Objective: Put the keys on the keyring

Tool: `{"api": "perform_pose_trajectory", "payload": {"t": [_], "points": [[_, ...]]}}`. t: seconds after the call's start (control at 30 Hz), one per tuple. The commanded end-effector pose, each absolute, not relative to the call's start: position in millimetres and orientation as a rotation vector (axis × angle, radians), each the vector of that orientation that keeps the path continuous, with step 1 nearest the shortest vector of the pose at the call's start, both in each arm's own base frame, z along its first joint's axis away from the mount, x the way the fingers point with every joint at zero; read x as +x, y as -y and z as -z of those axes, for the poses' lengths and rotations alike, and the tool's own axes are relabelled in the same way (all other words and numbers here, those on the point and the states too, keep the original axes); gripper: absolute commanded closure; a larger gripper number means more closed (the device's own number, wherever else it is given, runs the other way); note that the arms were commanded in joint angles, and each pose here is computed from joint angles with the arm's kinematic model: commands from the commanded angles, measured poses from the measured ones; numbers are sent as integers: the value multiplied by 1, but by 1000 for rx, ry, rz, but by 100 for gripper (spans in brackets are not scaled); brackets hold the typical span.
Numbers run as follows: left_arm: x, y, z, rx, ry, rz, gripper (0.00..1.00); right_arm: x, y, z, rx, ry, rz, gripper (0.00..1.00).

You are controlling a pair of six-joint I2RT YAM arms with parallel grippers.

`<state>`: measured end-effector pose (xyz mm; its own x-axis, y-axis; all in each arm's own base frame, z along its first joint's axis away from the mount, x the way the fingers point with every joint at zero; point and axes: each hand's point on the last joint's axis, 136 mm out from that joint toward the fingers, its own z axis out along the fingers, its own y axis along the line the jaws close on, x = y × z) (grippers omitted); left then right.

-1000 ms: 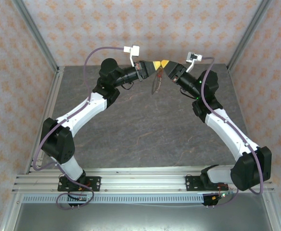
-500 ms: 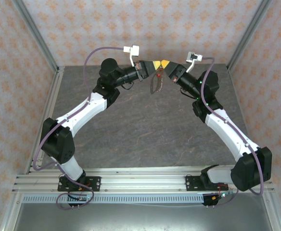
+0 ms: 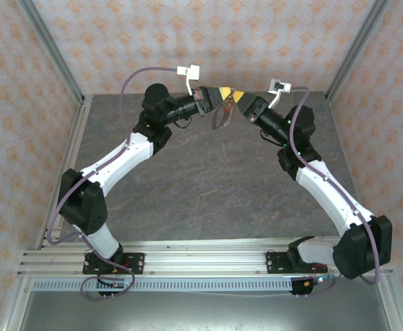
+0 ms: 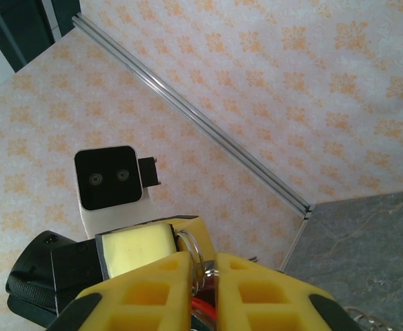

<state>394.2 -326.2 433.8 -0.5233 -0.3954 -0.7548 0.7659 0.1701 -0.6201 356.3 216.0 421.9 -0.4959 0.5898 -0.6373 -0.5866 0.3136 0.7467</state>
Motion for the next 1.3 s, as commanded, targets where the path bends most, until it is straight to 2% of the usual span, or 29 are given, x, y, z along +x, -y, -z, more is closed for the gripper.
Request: {"api": "perform_pose_trajectory", "payload": {"t": [0.0,0.2,0.3,0.37,0.5,0.83,1.27], "points": [[380,325,-469,424,-1370,1544,100,350,-214,-430,-17,-1502,-1428,85],[379,325,-468,430,-1373,1546,100,354,-216,-438,-17,-1484,-1444,79],[378,325,-468,432,-1374,1545,100,354,-215,-443,-16,-1471,-1449,64],[378,326,-468,434,-1375,1546,100,354,-214,-444,-9,-1465,-1447,61],[377,326,-468,435,-1376,1545,100,355,-208,-447,16,-1445,-1442,62],[378,326,-468,435,-1375,1545,100,360,-207,-448,28,-1430,-1488,77],[379,326,-468,434,-1375,1544,100,356,-218,-440,-10,-1458,-1528,73]]}}
